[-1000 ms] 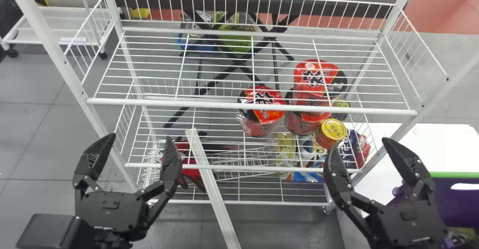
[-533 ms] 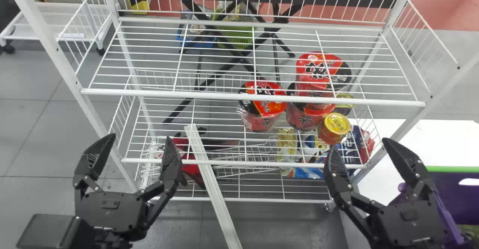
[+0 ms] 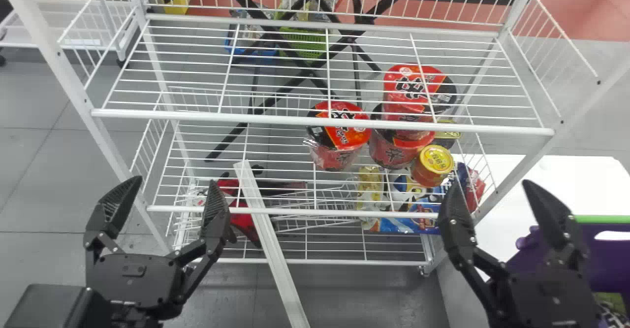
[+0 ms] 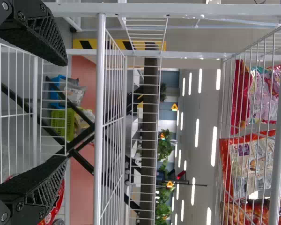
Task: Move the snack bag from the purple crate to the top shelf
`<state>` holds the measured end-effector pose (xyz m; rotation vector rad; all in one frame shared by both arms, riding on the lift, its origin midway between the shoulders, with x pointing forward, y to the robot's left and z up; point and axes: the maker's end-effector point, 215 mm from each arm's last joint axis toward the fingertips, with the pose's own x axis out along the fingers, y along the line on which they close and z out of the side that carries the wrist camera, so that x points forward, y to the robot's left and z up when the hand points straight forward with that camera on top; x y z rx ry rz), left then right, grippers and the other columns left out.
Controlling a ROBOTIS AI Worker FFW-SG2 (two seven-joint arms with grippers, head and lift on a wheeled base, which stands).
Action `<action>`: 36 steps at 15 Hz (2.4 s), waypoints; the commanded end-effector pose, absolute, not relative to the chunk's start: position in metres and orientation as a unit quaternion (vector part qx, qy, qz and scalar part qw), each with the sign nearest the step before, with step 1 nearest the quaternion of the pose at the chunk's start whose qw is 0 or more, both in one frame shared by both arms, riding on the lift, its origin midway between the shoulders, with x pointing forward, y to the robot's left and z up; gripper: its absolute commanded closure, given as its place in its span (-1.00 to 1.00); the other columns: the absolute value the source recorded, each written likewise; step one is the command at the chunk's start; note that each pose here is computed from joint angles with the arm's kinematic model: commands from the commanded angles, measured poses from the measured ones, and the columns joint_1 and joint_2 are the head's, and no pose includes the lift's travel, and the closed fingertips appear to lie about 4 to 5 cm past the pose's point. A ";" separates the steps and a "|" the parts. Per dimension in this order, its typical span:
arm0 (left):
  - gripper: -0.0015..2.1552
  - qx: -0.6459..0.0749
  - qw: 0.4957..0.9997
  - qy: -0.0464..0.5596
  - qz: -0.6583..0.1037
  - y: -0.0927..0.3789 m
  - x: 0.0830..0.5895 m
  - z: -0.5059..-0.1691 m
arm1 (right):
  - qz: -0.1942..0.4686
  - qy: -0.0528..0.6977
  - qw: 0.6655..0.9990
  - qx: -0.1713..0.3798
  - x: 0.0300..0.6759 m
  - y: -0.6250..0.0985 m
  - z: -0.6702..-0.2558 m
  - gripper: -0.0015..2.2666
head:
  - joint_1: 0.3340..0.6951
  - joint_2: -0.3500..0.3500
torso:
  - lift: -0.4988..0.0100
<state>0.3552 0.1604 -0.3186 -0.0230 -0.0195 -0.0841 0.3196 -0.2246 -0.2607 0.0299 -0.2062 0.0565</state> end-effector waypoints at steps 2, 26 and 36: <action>-0.90 -0.012 0.999 -0.010 -0.044 0.158 0.355 -0.319 | 0.029 -0.099 0.995 0.017 0.317 -0.225 -0.261 -0.88 | 1.00 -0.33 | -0.83; -0.90 -0.008 0.998 0.002 -0.055 0.154 0.364 -0.339 | -0.018 0.310 0.927 0.209 0.265 -0.552 -0.378 -0.93 | 1.00 -1.00 | -0.83; -0.90 -0.009 0.998 0.000 -0.063 0.146 0.364 -0.337 | 0.026 0.448 0.894 0.015 0.260 -0.595 -0.414 -1.00 | 1.00 -1.00 | -0.83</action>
